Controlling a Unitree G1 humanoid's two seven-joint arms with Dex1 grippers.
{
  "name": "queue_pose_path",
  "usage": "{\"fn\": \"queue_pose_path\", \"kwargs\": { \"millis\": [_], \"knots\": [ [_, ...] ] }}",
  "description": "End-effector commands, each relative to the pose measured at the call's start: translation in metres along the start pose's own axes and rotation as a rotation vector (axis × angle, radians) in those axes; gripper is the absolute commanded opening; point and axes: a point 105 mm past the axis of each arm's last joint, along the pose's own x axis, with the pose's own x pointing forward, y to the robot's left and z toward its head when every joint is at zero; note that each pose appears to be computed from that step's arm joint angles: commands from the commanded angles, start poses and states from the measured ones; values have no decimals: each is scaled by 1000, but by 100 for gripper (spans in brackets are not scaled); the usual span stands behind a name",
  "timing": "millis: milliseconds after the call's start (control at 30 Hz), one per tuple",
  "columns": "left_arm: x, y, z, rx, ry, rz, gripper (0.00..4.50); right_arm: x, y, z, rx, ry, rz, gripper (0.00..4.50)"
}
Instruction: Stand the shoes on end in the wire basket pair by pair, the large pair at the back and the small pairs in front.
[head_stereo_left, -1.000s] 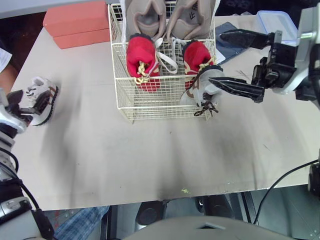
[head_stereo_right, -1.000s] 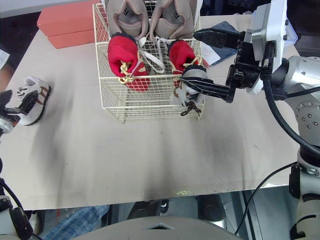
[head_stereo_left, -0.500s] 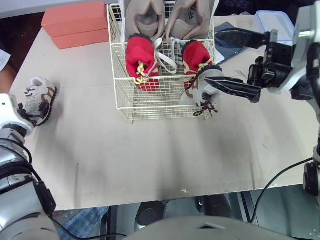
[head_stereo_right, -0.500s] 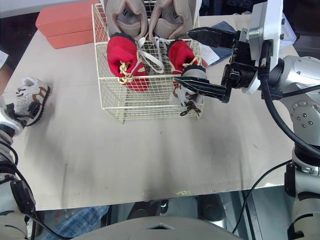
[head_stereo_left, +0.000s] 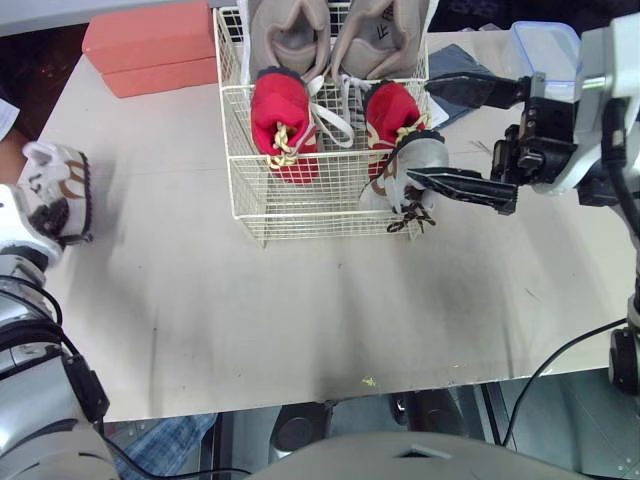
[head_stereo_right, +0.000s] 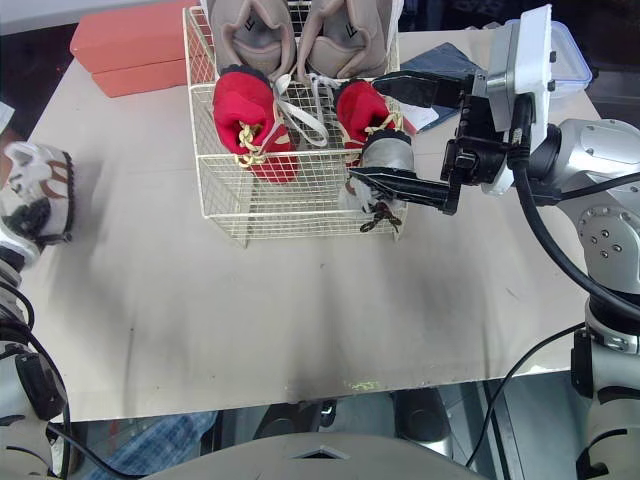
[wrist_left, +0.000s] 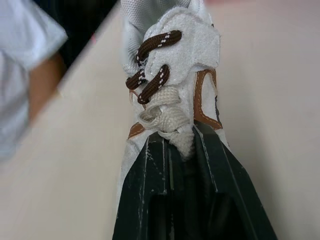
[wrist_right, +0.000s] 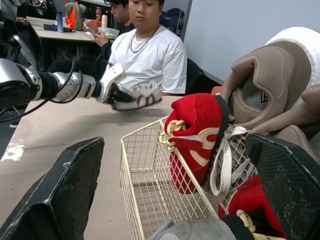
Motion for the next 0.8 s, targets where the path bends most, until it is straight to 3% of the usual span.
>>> {"fn": "queue_pose_path", "kwargs": {
  "millis": [33,200,367,467,567,600,800],
  "knots": [
    [-3,4,55,38,-221,25,3,-3,2,11,-54,-25,-2,450],
    [-15,-58,133,36,-543,-243,3,-4,1,10,-43,-25,-11,450],
    [-43,-128,189,-12,-718,-616,3,-3,-2,11,-42,-50,-31,450],
    [-60,-165,215,-43,-796,-759,3,-1,-16,21,-4,-159,-139,450],
    [-78,-197,245,-217,-933,-818,3,3,-22,28,51,-237,-197,450],
    [-80,-203,250,-265,-947,-821,3,4,-23,30,66,-256,-212,450],
    [-97,-261,249,-202,-988,-885,3,10,-38,42,130,-385,-329,450]
  ]
}}
